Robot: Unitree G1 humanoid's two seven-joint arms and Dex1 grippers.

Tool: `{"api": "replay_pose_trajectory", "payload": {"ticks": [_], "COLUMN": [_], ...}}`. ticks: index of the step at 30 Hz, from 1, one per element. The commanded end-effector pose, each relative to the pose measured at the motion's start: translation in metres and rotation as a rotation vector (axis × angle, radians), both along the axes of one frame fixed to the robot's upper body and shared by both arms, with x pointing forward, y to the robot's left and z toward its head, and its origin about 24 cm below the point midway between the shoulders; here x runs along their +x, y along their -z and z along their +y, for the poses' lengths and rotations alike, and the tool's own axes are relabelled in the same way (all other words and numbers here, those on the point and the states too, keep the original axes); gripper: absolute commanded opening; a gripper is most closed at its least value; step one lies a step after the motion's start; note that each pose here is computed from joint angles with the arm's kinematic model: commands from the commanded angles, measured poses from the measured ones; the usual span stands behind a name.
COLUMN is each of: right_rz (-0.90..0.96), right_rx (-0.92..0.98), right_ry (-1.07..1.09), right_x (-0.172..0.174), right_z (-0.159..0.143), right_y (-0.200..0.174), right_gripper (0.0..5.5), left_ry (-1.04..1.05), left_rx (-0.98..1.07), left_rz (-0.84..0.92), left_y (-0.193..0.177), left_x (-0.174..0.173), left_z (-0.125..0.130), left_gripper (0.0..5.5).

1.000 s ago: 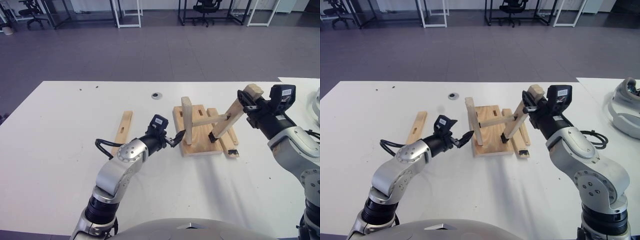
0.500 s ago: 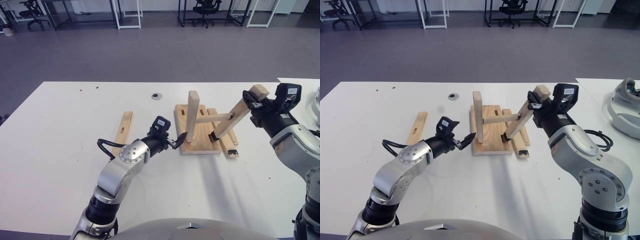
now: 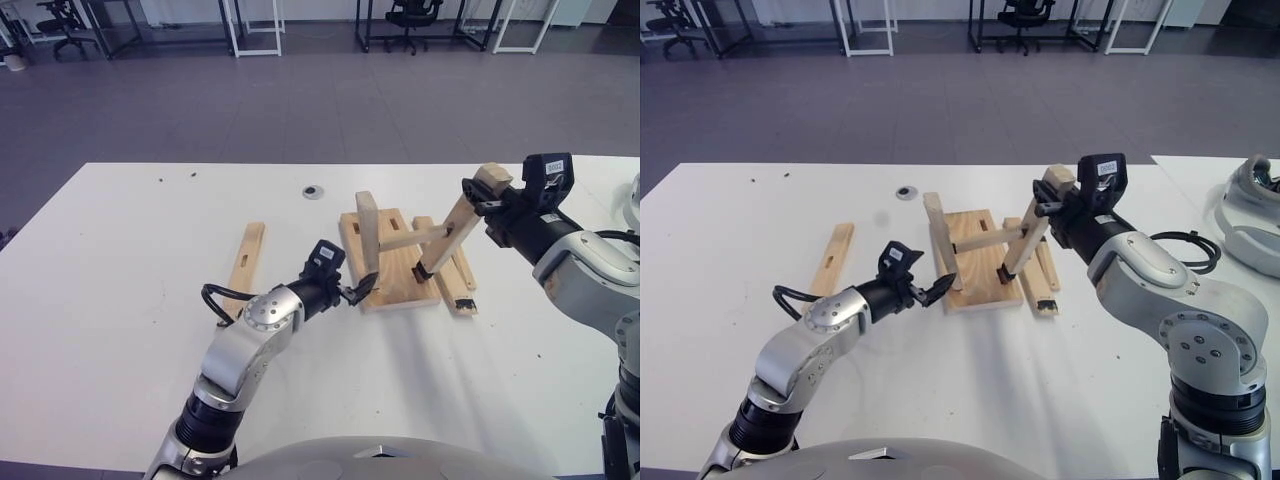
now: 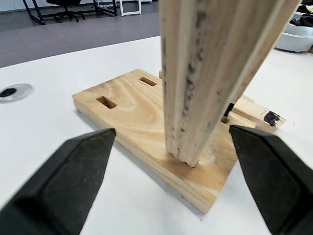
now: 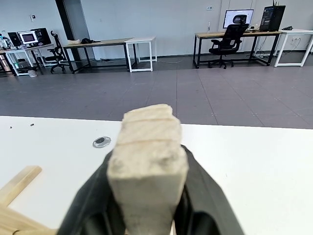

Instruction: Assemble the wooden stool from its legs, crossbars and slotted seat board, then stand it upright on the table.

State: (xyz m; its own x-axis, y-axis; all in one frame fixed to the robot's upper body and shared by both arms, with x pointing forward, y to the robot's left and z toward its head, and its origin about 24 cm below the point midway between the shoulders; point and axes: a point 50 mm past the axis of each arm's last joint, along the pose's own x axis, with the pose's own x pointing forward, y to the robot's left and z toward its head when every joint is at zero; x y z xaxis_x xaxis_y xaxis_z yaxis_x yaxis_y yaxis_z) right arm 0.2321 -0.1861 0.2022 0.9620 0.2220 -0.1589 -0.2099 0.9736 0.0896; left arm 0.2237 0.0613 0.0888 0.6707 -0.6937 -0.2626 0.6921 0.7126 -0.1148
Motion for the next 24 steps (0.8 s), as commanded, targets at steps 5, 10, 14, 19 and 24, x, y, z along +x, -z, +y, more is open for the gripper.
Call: {"api": "replay_pose_trajectory", "payload": {"ticks": [5, 10, 14, 19, 24], "right_rz": [0.094, 0.076, 0.079, 0.072, 0.112], "right_rx": [0.018, 0.041, 0.055, -0.031, -0.073], "right_ry": [-0.071, -0.155, -0.208, -0.334, -0.325], "right_x": [-0.003, -0.006, -0.004, -0.001, 0.005], "right_z": [0.006, 0.012, 0.012, 0.017, 0.016], "right_y": [0.015, 0.021, 0.026, 0.023, 0.029], "right_gripper": [1.01, 1.01, 1.01, 1.01, 1.01], "left_ry": [0.048, 0.050, 0.056, 0.118, 0.146], "left_rx": [0.002, 0.004, 0.036, 0.077, 0.054], "left_rz": [0.045, 0.076, 0.076, 0.027, -0.175], "left_y": [0.000, 0.000, 0.000, -0.005, -0.062], "left_x": [-0.006, -0.012, -0.016, -0.019, -0.019], "left_z": [0.003, 0.005, 0.015, 0.029, 0.080], "left_gripper": [4.29, 4.29, 4.29, 4.29, 4.29]}}
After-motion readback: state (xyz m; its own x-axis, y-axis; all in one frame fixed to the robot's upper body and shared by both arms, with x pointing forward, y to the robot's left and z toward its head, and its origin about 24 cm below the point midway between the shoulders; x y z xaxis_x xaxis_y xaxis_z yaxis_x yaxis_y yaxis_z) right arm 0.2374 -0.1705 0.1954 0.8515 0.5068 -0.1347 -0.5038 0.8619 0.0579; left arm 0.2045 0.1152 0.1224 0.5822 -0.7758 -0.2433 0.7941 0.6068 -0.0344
